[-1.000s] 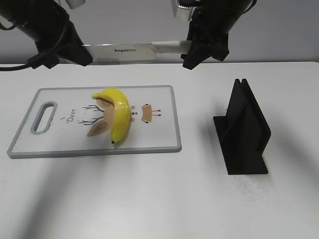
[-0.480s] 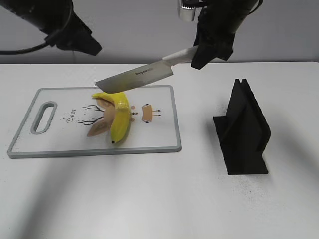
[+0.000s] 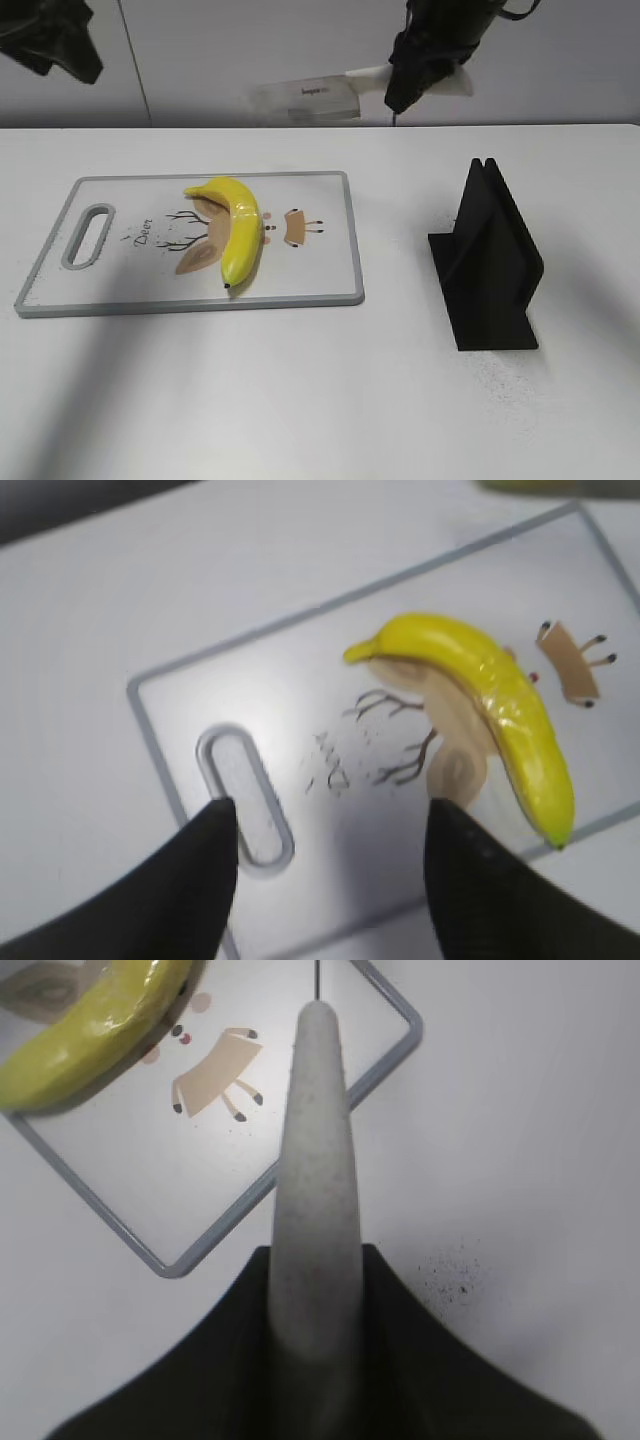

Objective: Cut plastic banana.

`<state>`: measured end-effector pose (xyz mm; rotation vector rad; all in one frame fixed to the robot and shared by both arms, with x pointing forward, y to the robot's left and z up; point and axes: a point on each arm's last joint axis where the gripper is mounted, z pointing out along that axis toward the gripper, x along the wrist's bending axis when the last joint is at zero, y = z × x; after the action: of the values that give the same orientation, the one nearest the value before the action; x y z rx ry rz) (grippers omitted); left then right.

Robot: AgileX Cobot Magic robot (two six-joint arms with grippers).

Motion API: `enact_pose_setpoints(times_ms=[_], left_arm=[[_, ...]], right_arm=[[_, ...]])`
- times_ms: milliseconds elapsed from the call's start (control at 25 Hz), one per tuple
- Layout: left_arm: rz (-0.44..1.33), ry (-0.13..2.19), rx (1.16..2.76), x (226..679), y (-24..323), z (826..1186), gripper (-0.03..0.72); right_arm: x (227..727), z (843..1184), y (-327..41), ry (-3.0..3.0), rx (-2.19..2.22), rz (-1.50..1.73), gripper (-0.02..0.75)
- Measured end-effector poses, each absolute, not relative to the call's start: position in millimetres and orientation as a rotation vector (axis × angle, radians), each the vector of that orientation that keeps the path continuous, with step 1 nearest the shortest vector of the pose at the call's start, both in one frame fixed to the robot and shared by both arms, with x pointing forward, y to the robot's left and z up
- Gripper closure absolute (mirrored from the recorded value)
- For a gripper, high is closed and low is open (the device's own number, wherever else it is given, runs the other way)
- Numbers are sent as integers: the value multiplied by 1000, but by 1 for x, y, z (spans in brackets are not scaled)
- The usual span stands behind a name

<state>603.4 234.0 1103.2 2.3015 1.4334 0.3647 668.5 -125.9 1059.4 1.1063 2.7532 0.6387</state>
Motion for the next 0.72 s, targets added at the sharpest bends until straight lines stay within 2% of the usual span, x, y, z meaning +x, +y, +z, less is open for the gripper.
enact_pose_setpoints(times_ms=[120, 280, 440, 720], left_arm=[[250, 1593, 2303, 596, 248, 1100, 111], [227, 1698, 2253, 585, 266, 1101, 112], [212, 1743, 2249, 549, 276, 1101, 115], [179, 1757, 2266, 469, 280, 1093, 121]], right_arm=[[663, 1076, -131, 2661, 1271, 654, 571], [648, 1112, -137, 2544, 1391, 740, 571], [620, 1143, -146, 2465, 1475, 803, 571], [556, 1148, -168, 2490, 1556, 746, 571]])
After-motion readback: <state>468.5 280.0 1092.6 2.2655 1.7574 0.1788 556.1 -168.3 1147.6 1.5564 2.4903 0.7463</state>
